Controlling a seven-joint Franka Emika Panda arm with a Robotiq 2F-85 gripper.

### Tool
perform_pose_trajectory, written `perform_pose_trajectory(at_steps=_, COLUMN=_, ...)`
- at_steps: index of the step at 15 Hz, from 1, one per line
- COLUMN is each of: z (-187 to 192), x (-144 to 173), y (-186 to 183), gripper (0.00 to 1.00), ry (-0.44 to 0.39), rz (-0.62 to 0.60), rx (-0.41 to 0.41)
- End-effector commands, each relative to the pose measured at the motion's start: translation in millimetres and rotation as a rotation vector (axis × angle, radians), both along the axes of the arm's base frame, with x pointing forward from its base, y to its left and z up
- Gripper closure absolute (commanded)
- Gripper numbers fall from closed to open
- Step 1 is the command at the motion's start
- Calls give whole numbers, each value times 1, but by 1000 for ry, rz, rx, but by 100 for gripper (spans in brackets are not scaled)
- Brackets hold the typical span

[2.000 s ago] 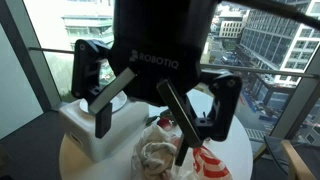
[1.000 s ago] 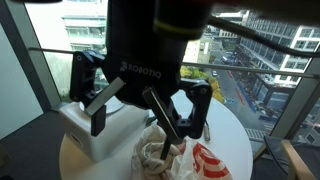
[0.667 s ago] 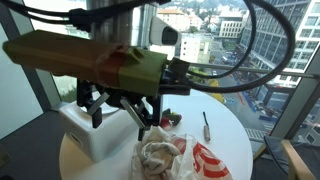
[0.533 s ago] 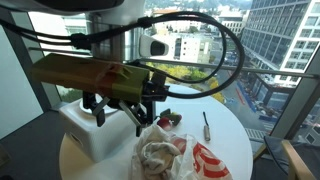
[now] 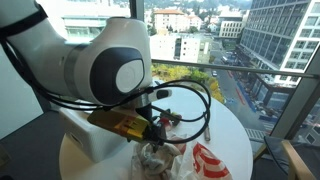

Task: Put the towel on the table

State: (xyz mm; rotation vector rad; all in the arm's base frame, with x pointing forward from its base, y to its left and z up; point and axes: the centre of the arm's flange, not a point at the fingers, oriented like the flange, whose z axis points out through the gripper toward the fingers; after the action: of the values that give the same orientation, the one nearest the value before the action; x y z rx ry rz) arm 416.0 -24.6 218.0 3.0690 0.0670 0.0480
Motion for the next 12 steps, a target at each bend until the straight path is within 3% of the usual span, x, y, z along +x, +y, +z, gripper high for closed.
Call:
perform_pose_trajectory(at_steps=1, z=-50, x=34, y=-7, gripper=0, ry=16, rz=-105, rx=-29)
perform_pose_trajectory(at_steps=6, z=-66, x=74, y=-2, gripper=0, ry=-70, rz=-204, rx=-23)
perform_pose_trajectory(at_steps=9, z=-79, x=93, y=-4, gripper=0, ry=-73, rz=-252, rx=-46)
perform_pose_trajectory(at_steps=10, z=-87, x=94, y=-6, gripper=9, ry=-57, rz=-270, rx=-53)
perform_pose_trajectory(at_steps=11, z=-92, x=94, y=-7, gripper=26, ry=-51, rz=-280, rx=-60)
perform_pose_trajectory(at_steps=12, z=-96, x=89, y=-7, gripper=34, ry=-37, rz=-284, rx=-56)
